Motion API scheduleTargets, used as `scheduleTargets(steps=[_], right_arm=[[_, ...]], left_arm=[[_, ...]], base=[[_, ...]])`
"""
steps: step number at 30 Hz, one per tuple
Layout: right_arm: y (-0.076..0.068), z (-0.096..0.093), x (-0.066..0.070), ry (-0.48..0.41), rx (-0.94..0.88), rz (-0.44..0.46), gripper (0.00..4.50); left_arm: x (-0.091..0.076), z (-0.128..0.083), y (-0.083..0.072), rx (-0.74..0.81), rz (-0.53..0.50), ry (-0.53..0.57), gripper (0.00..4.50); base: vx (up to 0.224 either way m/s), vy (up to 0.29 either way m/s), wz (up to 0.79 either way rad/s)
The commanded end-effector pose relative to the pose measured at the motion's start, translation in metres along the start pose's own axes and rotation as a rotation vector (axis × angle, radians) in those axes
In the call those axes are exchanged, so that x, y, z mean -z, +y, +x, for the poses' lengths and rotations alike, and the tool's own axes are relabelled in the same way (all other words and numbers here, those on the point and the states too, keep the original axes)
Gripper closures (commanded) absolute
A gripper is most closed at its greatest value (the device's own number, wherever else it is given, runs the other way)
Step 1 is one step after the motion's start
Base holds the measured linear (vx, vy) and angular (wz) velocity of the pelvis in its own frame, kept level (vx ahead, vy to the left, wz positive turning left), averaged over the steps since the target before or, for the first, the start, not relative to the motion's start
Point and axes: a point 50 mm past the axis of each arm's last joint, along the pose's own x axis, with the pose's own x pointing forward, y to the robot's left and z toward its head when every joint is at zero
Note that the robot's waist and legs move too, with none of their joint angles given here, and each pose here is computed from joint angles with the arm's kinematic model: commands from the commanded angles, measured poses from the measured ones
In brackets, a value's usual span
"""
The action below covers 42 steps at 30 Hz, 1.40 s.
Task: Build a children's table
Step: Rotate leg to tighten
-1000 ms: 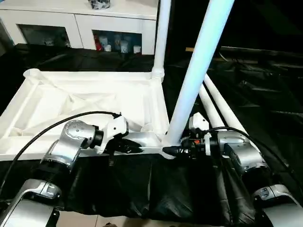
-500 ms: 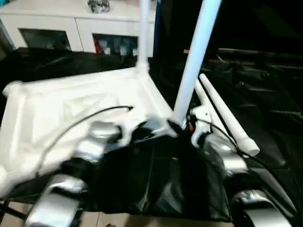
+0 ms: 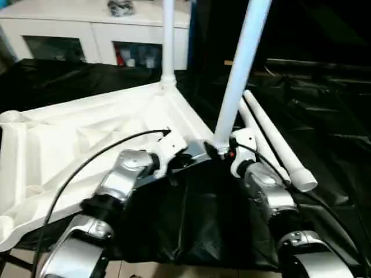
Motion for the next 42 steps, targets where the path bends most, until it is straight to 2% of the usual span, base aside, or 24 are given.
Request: scheduleTargets(steps=[1,4,8,12,15,17,24,27,28,30,31,33,35,36,37,40,41,42], right_arm=[[0.003,-0.004,-0.003,0.009,-0.139,-0.045,0.07],[0.0,-0.007,-0.006,0.024,-0.196,-0.073,0.03],[-0.008,-0.02,-0.012,0.059,-0.376,-0.118,0.03],[-0.008,-0.025,-0.013,0.126,-0.516,-0.136,0.03],[-0.007,-0.025,-0.013,0.148,-0.547,-0.143,0.39],[-0.006,-0.024,-0.014,0.152,-0.567,-0.141,0.42],[0.0,-0.022,-0.014,0.106,-0.589,-0.092,1.09],[0.004,-0.019,-0.009,0.067,-0.52,-0.064,1.16],[0.005,-0.016,-0.005,0.06,-0.457,-0.052,1.41],[0.006,-0.014,-0.003,0.058,-0.415,-0.044,1.49],[0.007,-0.009,0.005,0.06,-0.286,-0.029,1.54],[0.008,-0.007,0.008,0.059,-0.221,-0.015,1.68],[0.01,0.003,0.015,0.044,-0.005,0.093,1.74],[0.011,0.004,0.017,0.043,0.03,0.112,1.75],[0.017,0.011,0.019,0.039,0.103,0.155,1.76],[0.03,0.021,0.018,0.028,0.138,0.178,1.77],[0.036,0.025,0.015,0.025,0.135,0.158,1.77],[0.036,0.025,0.015,0.025,0.135,0.158,1.77]], left_arm=[[0.006,-0.009,-0.008,0.12,0.015,-0.028,4.5],[0.008,-0.015,-0.007,0.152,0.019,-0.025,4.5],[0.013,-0.035,-0.007,0.264,0.041,0.002,4.5],[0.019,-0.044,-0.005,0.292,0.069,0.052,4.5],[0.02,-0.045,-0.005,0.302,0.07,0.059,4.5],[0.02,-0.046,-0.004,0.313,0.068,0.059,4.5],[0.018,-0.045,-0.004,0.318,0.056,0.039,4.5],[0.015,-0.038,-0.003,0.261,0.037,0.024,4.5],[0.014,-0.033,-0.001,0.217,0.023,0.025,4.5],[0.013,-0.03,-0.001,0.189,0.014,0.027,4.5],[0.008,-0.017,0.001,0.104,-0.021,0.02,4.5],[0.004,-0.01,0.0,0.082,-0.029,0.012,4.5],[-0.011,0.016,-0.005,0.01,-0.078,-0.02,4.5],[-0.013,0.02,-0.007,0.0,-0.087,-0.026,4.5],[-0.021,0.035,-0.01,-0.042,-0.108,-0.037,4.5],[-0.027,0.049,-0.016,-0.066,-0.125,-0.036,4.5],[-0.028,0.052,-0.018,-0.08,-0.111,-0.022,4.5],[-0.028,0.052,-0.018,-0.08,-0.111,-0.022,4.5]], base=[[0.0,0.0,0.0],[0.0,0.0,0.0],[0.0,0.0,0.0],[0.0,0.0,0.0],[0.0,0.0,0.0],[0.0,0.0,0.0],[0.0,0.0,0.0],[0.0,0.0,0.0],[0.0,0.0,0.0],[0.0,0.0,0.0],[0.0,0.0,0.0],[0.0,0.0,0.0],[0.0,0.0,0.0],[0.0,0.0,0.0],[0.0,0.0,0.0],[0.0,0.0,0.0],[0.0,0.0,0.0],[0.0,0.0,0.0]])
